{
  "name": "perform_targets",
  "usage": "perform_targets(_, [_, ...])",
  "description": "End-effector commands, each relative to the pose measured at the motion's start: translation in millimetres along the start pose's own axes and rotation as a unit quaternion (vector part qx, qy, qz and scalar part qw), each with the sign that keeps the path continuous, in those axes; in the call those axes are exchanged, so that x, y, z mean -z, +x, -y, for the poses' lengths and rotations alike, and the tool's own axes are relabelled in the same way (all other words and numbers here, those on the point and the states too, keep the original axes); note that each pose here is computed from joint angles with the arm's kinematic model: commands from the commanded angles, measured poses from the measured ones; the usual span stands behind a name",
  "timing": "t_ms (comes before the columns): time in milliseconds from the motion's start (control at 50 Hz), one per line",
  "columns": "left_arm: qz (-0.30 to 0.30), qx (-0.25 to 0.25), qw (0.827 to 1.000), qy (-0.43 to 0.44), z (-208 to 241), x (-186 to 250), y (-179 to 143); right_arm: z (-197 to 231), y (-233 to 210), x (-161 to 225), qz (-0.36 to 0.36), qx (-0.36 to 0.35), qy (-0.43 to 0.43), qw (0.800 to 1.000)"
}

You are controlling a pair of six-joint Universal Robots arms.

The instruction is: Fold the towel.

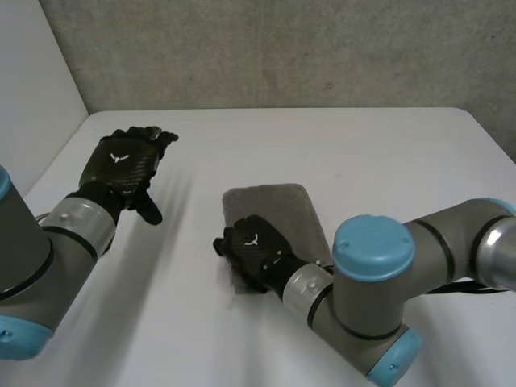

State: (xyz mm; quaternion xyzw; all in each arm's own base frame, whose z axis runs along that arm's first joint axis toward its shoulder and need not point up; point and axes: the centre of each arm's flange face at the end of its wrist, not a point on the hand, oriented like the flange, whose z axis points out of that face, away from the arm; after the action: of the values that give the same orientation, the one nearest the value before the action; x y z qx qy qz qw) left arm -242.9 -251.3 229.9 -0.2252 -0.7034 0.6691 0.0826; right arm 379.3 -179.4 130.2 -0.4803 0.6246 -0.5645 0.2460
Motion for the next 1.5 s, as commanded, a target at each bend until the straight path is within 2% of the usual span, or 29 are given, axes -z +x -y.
perform_targets(20, [-0.014,0.016,1.000,0.006,1,-16,9,33,24,13,-0.065,0.003,0.028,0.998])
perform_targets(40, [-0.025,0.016,1.000,0.009,2,-20,17,41,42,19,-0.107,0.001,0.032,0.994])
perform_targets(60, [-0.026,0.016,1.000,0.009,2,-20,18,41,42,19,-0.107,0.001,0.032,0.994])
perform_targets(100, [-0.050,0.021,0.998,0.019,6,-28,38,45,75,33,-0.178,-0.015,0.031,0.983])
perform_targets(160, [-0.053,0.041,0.997,0.026,9,-37,52,44,98,44,-0.222,-0.048,0.032,0.973])
perform_targets(220, [-0.054,0.056,0.997,0.027,9,-43,58,45,108,49,-0.236,-0.067,0.036,0.969])
perform_targets(300, [-0.081,0.090,0.993,0.006,-1,-52,84,38,139,60,-0.272,-0.129,0.043,0.953])
perform_targets(400, [-0.102,0.103,0.988,-0.045,-34,-57,103,28,149,58,-0.256,-0.171,0.047,0.950])
perform_targets(440, [-0.109,0.101,0.987,-0.065,-48,-56,111,6,145,46,-0.216,-0.198,0.028,0.956])
perform_targets(480, [-0.112,0.096,0.984,-0.097,-71,-55,116,-3,140,40,-0.192,-0.207,0.018,0.959])
perform_targets(560, [-0.110,0.089,0.982,-0.122,-87,-53,117,-19,130,30,-0.158,-0.222,-0.005,0.962])
perform_targets(720, [-0.103,0.070,0.979,-0.163,-96,-43,110,-46,124,15,-0.131,-0.249,-0.078,0.957])
perform_targets(820, [-0.091,0.063,0.984,-0.139,-76,-43,102,-36,129,16,-0.127,-0.212,-0.103,0.963])
perform_targets(860, [-0.085,0.064,0.988,-0.110,-52,-39,100,-6,138,23,-0.138,-0.183,-0.078,0.970])
perform_targets(880, [-0.085,0.064,0.988,-0.110,-52,-39,100,-6,139,23,-0.138,-0.183,-0.077,0.970])
perform_targets(920, [-0.081,0.066,0.990,-0.091,-36,-37,97,44,152,42,-0.171,-0.155,-0.018,0.973])
perform_targets(940, [-0.078,0.069,0.992,-0.064,-15,-34,93,44,152,42,-0.172,-0.155,-0.017,0.973])
perform_targets(960, [-0.073,0.074,0.994,-0.034,8,-29,86,68,158,53,-0.194,-0.143,0.013,0.970])
perform_targets(980, [-0.073,0.074,0.994,-0.034,8,-29,86,68,158,53,-0.194,-0.143,0.013,0.970])
perform_targets(1020, [-0.061,0.082,0.994,0.028,54,-16,71,109,172,77,-0.252,-0.128,0.071,0.956])
perform_targets(1040, [-0.061,0.082,0.994,0.028,54,-16,71,127,179,90,-0.285,-0.121,0.101,0.945])
perform_targets(1060, [-0.052,0.086,0.993,0.058,76,-8,64,127,179,90,-0.285,-0.121,0.101,0.945])
perform_targets(1080, [-0.025,0.091,0.991,0.091,99,0,46,144,187,105,-0.321,-0.114,0.128,0.931])
perform_targets(1100, [-0.025,0.091,0.991,0.091,100,0,46,144,187,105,-0.321,-0.114,0.128,0.931])
perform_targets(1140, [0.064,0.087,0.988,0.109,124,12,0,172,189,135,-0.374,-0.095,0.164,0.908])
perform_targets(1160, [0.064,0.087,0.988,0.109,124,12,0,172,189,135,-0.374,-0.095,0.164,0.908])
perform_targets(1240, [0.126,0.071,0.986,0.081,130,31,-32,180,187,152,-0.411,-0.070,0.159,0.895])
perform_targets(1360, [0.119,0.071,0.989,0.058,117,38,-27,167,180,148,-0.414,-0.040,0.120,0.902])
perform_targets(1500, [0.109,0.070,0.990,0.052,113,40,-21,161,178,146,-0.411,-0.040,0.109,0.904])
